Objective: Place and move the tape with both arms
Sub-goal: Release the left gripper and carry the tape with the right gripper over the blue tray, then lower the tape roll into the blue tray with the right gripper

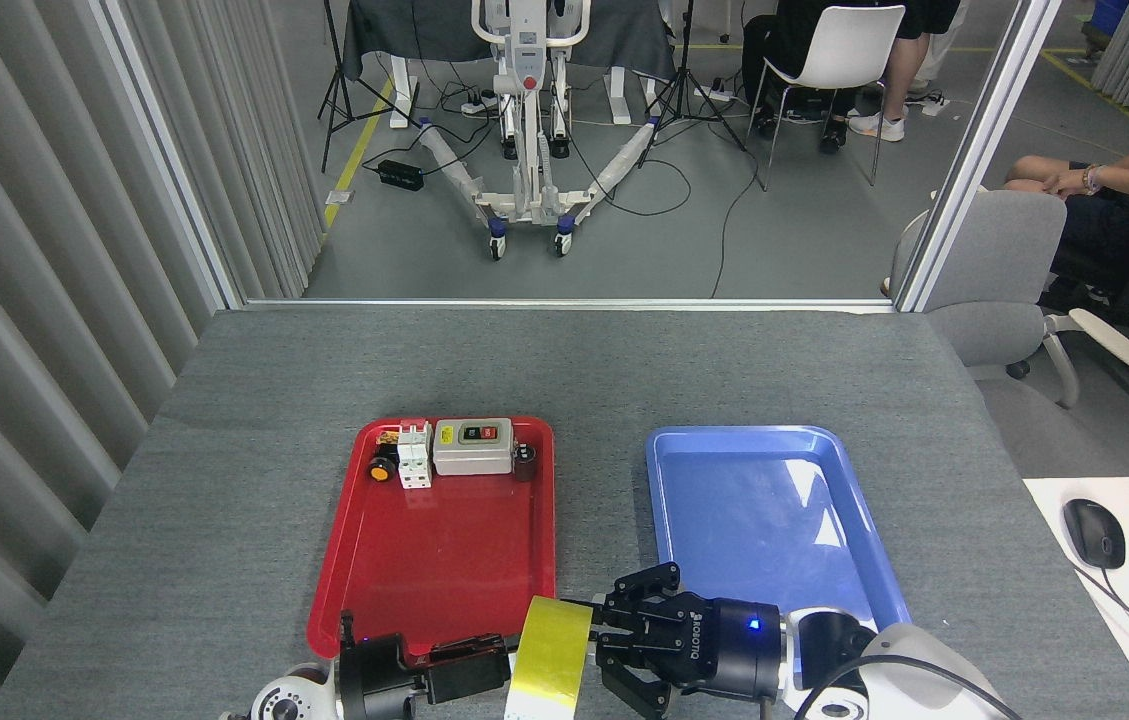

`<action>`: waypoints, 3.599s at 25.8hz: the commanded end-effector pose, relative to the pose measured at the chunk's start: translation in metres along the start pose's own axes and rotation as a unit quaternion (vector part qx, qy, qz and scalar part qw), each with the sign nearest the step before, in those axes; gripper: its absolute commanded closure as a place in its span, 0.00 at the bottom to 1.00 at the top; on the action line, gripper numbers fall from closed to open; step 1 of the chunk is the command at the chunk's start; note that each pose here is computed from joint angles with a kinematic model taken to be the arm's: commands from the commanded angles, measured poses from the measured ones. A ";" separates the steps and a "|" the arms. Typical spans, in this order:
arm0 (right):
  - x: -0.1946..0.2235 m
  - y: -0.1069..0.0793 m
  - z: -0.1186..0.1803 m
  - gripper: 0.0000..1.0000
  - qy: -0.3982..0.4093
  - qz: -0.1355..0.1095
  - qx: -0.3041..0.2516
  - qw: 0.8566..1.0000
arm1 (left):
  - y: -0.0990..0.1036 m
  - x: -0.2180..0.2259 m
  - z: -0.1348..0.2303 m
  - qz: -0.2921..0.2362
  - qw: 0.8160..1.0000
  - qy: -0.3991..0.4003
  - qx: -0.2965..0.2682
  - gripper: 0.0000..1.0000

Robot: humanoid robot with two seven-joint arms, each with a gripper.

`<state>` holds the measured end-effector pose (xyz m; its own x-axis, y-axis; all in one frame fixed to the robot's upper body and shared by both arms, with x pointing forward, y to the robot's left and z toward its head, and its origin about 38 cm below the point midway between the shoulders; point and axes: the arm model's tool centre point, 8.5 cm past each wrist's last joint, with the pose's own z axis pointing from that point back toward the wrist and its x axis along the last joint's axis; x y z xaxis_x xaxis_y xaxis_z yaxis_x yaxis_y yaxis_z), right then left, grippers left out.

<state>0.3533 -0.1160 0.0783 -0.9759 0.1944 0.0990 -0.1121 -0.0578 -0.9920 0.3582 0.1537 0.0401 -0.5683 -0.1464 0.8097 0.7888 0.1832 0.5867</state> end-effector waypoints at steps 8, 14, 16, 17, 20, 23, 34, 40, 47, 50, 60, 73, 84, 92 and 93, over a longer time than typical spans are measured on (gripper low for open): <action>0.004 0.003 0.004 0.78 -0.018 -0.003 0.006 1.000 | 0.006 -0.004 0.012 0.004 0.999 0.010 0.031 0.21; -0.003 0.003 0.029 0.79 -0.005 -0.003 0.016 1.000 | 0.009 -0.008 0.026 0.004 0.999 0.023 0.036 0.19; -0.008 0.001 0.040 0.79 0.004 0.001 0.016 1.000 | 0.011 -0.009 0.029 0.005 0.999 0.023 0.043 0.19; -0.011 -0.001 0.046 0.79 0.010 0.003 0.012 1.000 | 0.010 -0.011 0.031 0.010 0.999 0.026 0.047 0.19; -0.018 -0.004 0.064 0.80 0.024 0.007 0.011 1.000 | 0.016 -0.013 0.035 0.011 0.997 0.032 0.072 0.20; -0.025 -0.009 0.085 0.80 0.044 0.005 0.008 0.999 | 0.049 -0.013 0.048 -0.026 0.985 0.061 0.159 0.25; -0.072 -0.011 0.188 0.83 0.263 -0.025 -0.010 0.964 | 0.109 0.011 0.081 -0.298 0.685 0.561 0.357 0.01; -0.111 -0.007 0.197 0.82 0.429 -0.127 0.009 0.894 | 0.061 -0.003 0.074 -0.269 0.699 0.580 0.321 0.01; -0.115 0.016 0.180 0.82 0.487 -0.308 0.051 0.816 | 0.056 0.003 0.071 -0.356 0.733 0.497 0.300 0.01; -0.126 0.008 0.184 0.82 0.513 -0.340 0.077 0.784 | 0.058 0.008 0.072 -0.375 0.724 0.480 0.324 0.01; -0.183 -0.015 0.173 0.90 0.544 -0.335 0.272 0.720 | 0.051 0.008 0.062 -0.375 0.734 0.467 0.321 0.00; -0.192 0.002 0.154 0.90 0.517 -0.397 0.334 0.681 | 0.054 0.010 0.055 -0.382 0.738 0.457 0.317 0.00; -0.192 0.015 0.151 0.86 0.517 -0.389 0.331 0.686 | 0.057 0.002 0.055 -0.378 0.737 0.464 0.313 0.00; -0.191 0.021 0.154 0.80 0.524 -0.380 0.325 0.689 | 0.064 0.008 0.053 -0.385 0.736 0.457 0.319 0.00; -0.191 0.023 0.154 0.80 0.522 -0.380 0.326 0.691 | 0.067 0.008 0.052 -0.388 0.735 0.455 0.320 0.00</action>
<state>0.5090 -0.3049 0.0506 0.0453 0.9914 0.1226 -0.9104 0.0915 -0.4034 0.3910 0.2152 0.0828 -0.1623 -0.9848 0.0618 -0.1175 0.0815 0.9897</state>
